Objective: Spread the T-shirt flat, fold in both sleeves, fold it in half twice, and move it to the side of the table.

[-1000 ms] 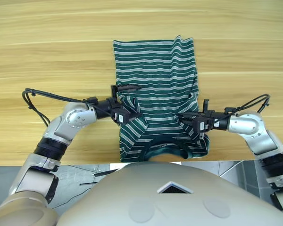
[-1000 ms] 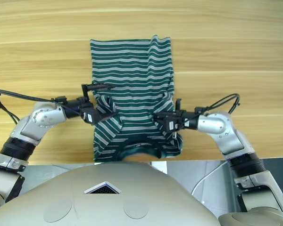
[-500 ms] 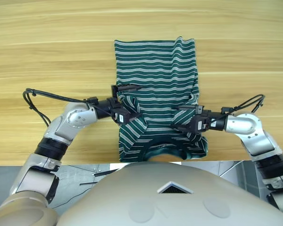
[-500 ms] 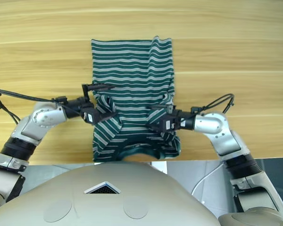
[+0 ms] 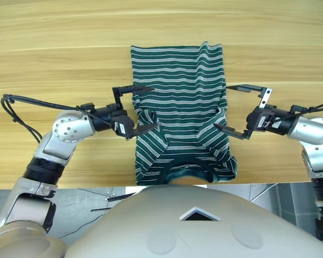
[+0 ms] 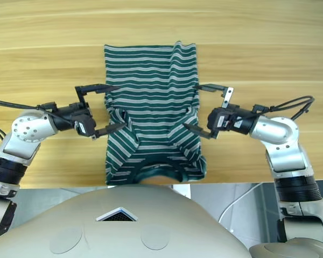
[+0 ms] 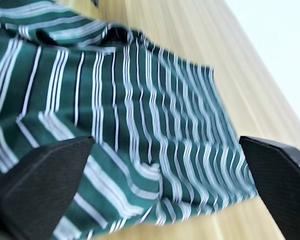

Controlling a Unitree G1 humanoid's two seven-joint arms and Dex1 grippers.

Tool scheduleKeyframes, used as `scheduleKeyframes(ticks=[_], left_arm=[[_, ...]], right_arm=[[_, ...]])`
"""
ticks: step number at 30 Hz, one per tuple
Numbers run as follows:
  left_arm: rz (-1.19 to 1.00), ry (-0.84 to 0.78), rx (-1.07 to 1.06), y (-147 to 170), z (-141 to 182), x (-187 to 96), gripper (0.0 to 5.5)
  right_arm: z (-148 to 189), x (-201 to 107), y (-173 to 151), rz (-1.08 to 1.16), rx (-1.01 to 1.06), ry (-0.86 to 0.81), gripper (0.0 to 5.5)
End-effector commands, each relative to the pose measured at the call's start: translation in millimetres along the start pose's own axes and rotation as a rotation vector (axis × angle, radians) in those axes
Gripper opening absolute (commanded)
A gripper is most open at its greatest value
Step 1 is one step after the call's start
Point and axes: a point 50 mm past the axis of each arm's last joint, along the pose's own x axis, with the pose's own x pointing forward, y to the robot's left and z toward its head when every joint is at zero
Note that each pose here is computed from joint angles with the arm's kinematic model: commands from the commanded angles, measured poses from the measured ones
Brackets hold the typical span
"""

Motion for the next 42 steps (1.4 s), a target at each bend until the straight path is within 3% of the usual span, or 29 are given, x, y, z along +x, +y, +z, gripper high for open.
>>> scheduleKeyframes(ticks=[1,9,19,32,42], left_arm=[[-0.140,0.068,-0.031,-25,-15,6,5.40],[-0.194,0.104,-0.098,-47,-34,16,5.40],[-0.134,0.178,-0.082,-40,-50,7,5.40],[0.001,0.198,-0.045,-15,-45,-27,5.40],[0.155,0.111,-0.011,13,-32,-29,5.40]], right_arm=[[-13,8,10,0.046,0.018,0.048,5.38],[-26,24,22,0.082,0.040,0.068,5.38],[-35,42,17,0.054,0.034,0.072,5.38],[-31,33,-5,-0.053,0.009,0.054,5.38],[-7,25,-15,-0.107,0.019,-0.074,5.38]])
